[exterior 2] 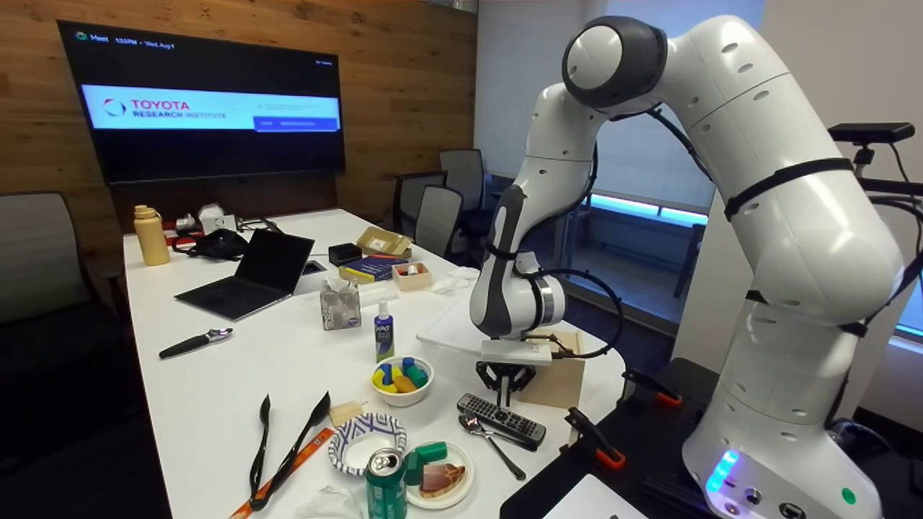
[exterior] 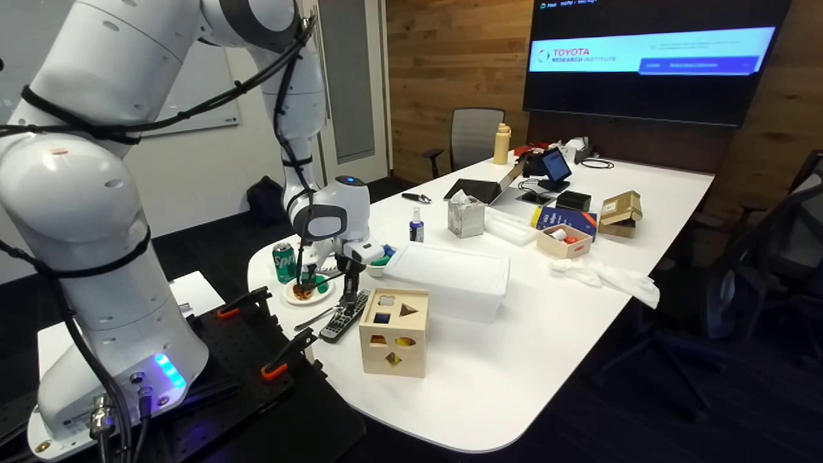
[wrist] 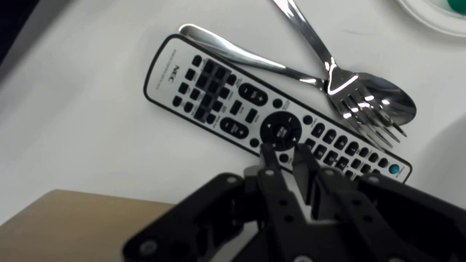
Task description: Press a button on the remote
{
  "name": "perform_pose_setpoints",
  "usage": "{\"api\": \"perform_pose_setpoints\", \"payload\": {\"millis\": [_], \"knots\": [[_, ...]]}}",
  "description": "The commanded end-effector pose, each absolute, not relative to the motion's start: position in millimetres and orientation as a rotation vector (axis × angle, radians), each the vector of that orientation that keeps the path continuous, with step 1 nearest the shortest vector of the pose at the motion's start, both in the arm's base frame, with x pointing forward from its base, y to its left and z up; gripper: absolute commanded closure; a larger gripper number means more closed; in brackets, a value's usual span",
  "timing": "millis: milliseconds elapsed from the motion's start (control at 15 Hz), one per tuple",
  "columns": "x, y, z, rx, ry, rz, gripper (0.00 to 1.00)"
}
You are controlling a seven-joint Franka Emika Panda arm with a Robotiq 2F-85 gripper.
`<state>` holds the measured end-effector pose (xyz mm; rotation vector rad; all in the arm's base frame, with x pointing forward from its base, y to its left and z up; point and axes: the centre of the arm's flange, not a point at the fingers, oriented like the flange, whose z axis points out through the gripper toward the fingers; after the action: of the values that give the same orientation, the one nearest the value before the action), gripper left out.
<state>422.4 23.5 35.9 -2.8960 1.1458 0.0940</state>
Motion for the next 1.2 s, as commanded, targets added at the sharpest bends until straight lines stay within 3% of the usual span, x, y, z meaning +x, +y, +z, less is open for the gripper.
{"api": "perform_pose_setpoints", "payload": {"millis": [0, 1133], "knots": [[429, 24, 37, -2.881, 1.190, 0.122, 1.00], [431, 43, 0, -2.864, 1.282, 0.204, 1.00]]}}
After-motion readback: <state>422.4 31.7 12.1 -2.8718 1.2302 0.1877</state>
